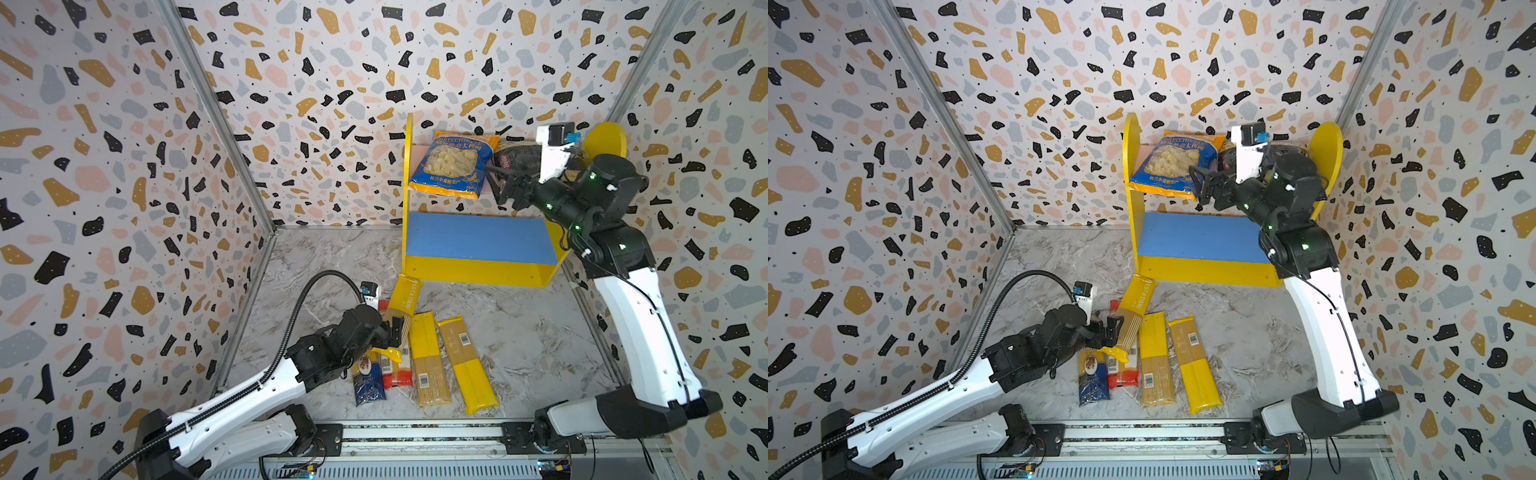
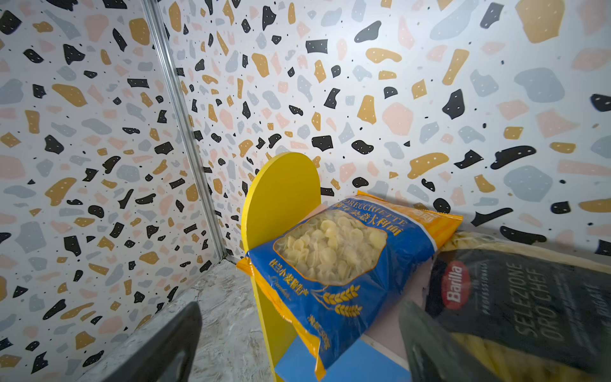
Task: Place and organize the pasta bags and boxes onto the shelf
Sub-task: 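Move the right gripper down to the yellow spaghetti packs on the table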
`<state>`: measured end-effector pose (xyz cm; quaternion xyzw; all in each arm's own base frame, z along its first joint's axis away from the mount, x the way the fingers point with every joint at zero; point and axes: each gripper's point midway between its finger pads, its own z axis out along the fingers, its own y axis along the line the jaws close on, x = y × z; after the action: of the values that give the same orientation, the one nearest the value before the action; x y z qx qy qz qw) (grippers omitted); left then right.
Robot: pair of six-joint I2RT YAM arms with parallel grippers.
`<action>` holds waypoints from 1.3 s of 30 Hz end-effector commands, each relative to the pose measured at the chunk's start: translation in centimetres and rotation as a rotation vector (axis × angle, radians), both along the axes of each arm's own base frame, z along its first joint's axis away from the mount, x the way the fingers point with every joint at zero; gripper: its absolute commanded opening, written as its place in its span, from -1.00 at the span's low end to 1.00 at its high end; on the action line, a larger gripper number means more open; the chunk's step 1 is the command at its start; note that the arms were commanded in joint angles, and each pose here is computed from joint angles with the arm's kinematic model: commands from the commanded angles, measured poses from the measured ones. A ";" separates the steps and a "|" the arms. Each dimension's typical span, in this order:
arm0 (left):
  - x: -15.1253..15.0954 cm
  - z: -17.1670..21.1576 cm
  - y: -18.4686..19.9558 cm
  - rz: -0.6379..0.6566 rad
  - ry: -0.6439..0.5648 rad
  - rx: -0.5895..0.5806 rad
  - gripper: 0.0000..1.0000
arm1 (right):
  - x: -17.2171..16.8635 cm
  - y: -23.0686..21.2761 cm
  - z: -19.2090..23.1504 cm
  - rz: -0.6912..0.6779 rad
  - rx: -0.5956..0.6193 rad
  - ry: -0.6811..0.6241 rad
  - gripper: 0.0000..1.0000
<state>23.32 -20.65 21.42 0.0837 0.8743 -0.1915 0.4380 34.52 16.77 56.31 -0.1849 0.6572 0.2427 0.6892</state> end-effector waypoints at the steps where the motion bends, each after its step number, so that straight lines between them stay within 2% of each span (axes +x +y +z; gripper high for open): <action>1: -0.5 -0.8 1.2 0.032 0.015 -0.007 0.99 | -0.9 -0.2 -4.3 -0.013 0.006 0.095 0.87; 8: -1.9 -2.5 2.9 0.053 0.042 -0.034 0.99 | -6.6 -0.1 -14.0 -0.018 0.001 0.259 0.86; 15: -2.6 -3.6 3.5 0.067 0.060 -0.070 0.99 | -8.6 -1.0 -24.7 -0.134 -0.113 0.471 0.84; 20: -2.8 -5.8 2.5 0.046 0.101 -0.103 1.00 | -10.6 -0.8 -31.6 -0.150 -0.135 0.629 0.83; 25: -3.1 -7.8 1.4 0.023 0.148 -0.119 1.00 | -13.5 0.0 -38.4 -0.176 -0.228 0.771 0.83; 32: -3.4 -8.3 1.3 0.012 0.156 -0.137 1.00 | -16.0 0.3 -42.2 -0.260 -0.372 0.850 0.88; 36: -3.4 -8.0 1.4 0.007 0.146 -0.143 0.99 | -16.9 -0.2 -45.3 -0.332 -0.475 0.938 0.93; 39: -3.4 -8.1 1.4 0.005 0.142 -0.140 1.00 | -17.8 -0.1 -47.3 -0.347 -0.506 0.986 0.96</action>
<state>19.74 -19.05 13.09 0.0376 0.8940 -0.2467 0.3720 17.25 17.85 9.77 -0.1291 0.9515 0.0461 0.2755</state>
